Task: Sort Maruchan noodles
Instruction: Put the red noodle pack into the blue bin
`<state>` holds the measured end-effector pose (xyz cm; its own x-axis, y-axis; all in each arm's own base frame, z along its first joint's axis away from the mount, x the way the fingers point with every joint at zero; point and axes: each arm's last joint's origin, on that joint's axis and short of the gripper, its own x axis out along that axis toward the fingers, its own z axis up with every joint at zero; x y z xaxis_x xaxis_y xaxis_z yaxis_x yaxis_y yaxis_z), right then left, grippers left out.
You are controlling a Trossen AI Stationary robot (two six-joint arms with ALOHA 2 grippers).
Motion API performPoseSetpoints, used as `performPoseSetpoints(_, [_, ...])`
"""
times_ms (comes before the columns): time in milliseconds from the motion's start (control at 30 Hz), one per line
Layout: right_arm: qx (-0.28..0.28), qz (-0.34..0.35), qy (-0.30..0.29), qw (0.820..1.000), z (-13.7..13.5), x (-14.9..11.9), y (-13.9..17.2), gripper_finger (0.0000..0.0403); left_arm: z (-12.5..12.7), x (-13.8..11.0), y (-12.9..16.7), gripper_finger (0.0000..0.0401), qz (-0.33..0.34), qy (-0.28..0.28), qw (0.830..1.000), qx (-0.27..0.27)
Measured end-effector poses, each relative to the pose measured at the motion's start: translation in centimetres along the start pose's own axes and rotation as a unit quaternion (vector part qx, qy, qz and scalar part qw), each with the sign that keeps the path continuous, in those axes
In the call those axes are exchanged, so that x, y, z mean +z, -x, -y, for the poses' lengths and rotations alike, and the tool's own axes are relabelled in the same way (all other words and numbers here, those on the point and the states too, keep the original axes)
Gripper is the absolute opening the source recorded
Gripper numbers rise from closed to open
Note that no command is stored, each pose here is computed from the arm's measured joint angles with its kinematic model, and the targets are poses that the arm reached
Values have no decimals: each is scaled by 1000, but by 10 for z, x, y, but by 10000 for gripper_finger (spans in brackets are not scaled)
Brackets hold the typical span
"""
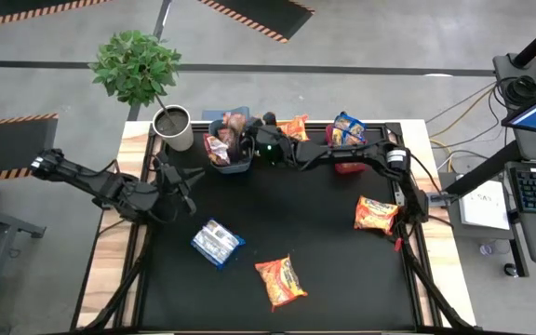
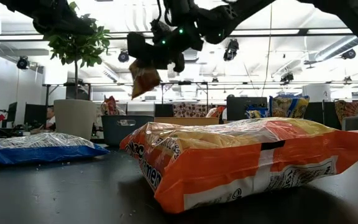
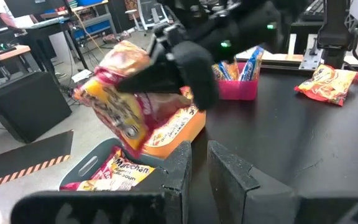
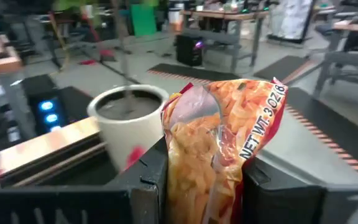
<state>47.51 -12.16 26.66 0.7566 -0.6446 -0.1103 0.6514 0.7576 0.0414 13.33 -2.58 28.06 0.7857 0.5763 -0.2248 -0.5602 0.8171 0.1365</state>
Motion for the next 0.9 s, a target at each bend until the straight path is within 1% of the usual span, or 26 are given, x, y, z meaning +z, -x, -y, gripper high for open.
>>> performPoseSetpoints(100, [-11, 26, -12, 1000, 12, -2, -14, 95, -1, 0, 1, 37, 2, 1, 1000, 0])
performPoseSetpoints(233, [-26, 51, -35, 998, 24, -18, -33, 95, -3, 1, 2, 37, 5, 1, 1000, -1])
performPoseSetpoints(333, [-30, 74, -48, 996, 27, -29, -47, 95, -4, 2, 3, 37, 8, 3, 1000, -1])
performPoseSetpoints(467, [-33, 85, -63, 994, 25, -41, -66, 95, -5, 2, 4, 37, 9, 5, 1000, -1])
performPoseSetpoints(633, [-30, 99, -68, 992, 16, -52, -89, 95, -5, 2, 4, 37, 9, 3, 1000, -1])
performPoseSetpoints(767, [-33, 87, -58, 994, 11, -63, -105, 95, -5, 2, 4, 37, 9, 3, 1000, -1])
performPoseSetpoints(900, [-47, 60, -55, 996, 9, -69, -113, 95, -5, 2, 4, 37, 7, 1, 1000, -1])
